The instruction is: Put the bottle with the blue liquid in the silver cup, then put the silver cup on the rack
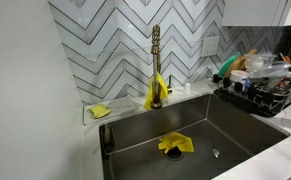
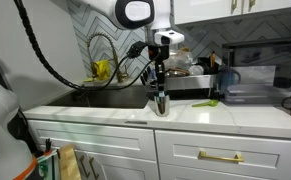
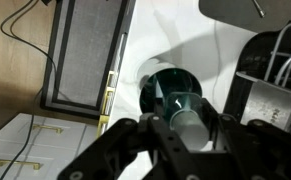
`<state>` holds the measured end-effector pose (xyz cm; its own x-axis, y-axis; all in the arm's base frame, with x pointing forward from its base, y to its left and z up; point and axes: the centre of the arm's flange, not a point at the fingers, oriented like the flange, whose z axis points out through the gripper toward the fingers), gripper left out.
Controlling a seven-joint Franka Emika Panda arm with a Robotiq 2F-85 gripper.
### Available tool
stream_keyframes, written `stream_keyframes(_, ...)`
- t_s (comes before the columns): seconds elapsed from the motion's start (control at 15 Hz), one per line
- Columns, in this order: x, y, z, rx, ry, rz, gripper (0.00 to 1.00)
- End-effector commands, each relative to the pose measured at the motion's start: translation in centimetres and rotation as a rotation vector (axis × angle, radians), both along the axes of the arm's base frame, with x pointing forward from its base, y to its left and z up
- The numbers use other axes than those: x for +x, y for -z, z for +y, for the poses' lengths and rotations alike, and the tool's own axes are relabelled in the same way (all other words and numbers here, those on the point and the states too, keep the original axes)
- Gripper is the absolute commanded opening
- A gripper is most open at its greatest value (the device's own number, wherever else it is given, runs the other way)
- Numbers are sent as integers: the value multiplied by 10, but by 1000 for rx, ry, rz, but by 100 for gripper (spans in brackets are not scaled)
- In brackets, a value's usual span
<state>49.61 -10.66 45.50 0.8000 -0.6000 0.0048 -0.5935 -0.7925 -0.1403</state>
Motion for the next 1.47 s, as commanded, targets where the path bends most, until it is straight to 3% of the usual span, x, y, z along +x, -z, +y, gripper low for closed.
stream_keyframes(0.0,9,3,2,18,4,16,64)
stream_keyframes(0.33,11,-2,5,13,-7,5,99)
stream_keyframes(1.4,29,56,8,-10,12,119,100)
